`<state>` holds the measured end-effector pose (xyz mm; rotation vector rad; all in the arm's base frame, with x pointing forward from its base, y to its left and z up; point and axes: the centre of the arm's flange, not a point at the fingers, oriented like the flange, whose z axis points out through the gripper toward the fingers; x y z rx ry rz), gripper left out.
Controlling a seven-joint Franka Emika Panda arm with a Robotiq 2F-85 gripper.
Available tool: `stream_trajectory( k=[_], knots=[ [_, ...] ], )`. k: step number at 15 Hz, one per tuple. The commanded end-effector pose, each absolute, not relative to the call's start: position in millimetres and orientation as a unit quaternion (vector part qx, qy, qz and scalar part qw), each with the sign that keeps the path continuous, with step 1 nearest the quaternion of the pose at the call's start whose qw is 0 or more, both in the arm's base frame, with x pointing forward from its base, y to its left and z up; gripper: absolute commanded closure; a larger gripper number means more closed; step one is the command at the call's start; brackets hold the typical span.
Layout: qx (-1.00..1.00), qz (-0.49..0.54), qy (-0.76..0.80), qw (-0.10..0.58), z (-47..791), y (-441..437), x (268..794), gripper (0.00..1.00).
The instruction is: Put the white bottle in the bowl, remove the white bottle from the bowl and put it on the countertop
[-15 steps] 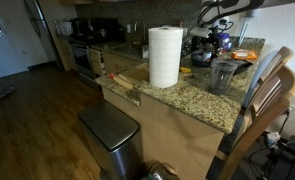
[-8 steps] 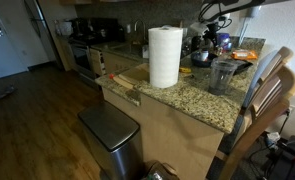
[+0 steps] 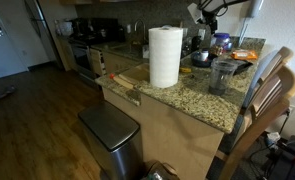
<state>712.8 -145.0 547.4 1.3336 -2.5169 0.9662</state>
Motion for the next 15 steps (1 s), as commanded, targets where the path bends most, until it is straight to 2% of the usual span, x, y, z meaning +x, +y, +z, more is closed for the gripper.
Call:
stream_trajectory(
  k=[1,4,9,10,15],
  knots=[
    [0.442,0.321,-0.835,0.066,549.6,-143.3,710.9,0.0],
    [0.461,0.313,-0.827,0.078,547.0,-148.6,714.6,0.0],
    [0.583,0.225,-0.775,0.098,513.3,-174.2,738.0,0.0],
    [0.553,0.255,-0.788,0.089,518.4,-156.5,718.9,0.0],
    [0.605,0.209,-0.76,0.11,490.9,-169.4,735.4,0.0]
  ],
)
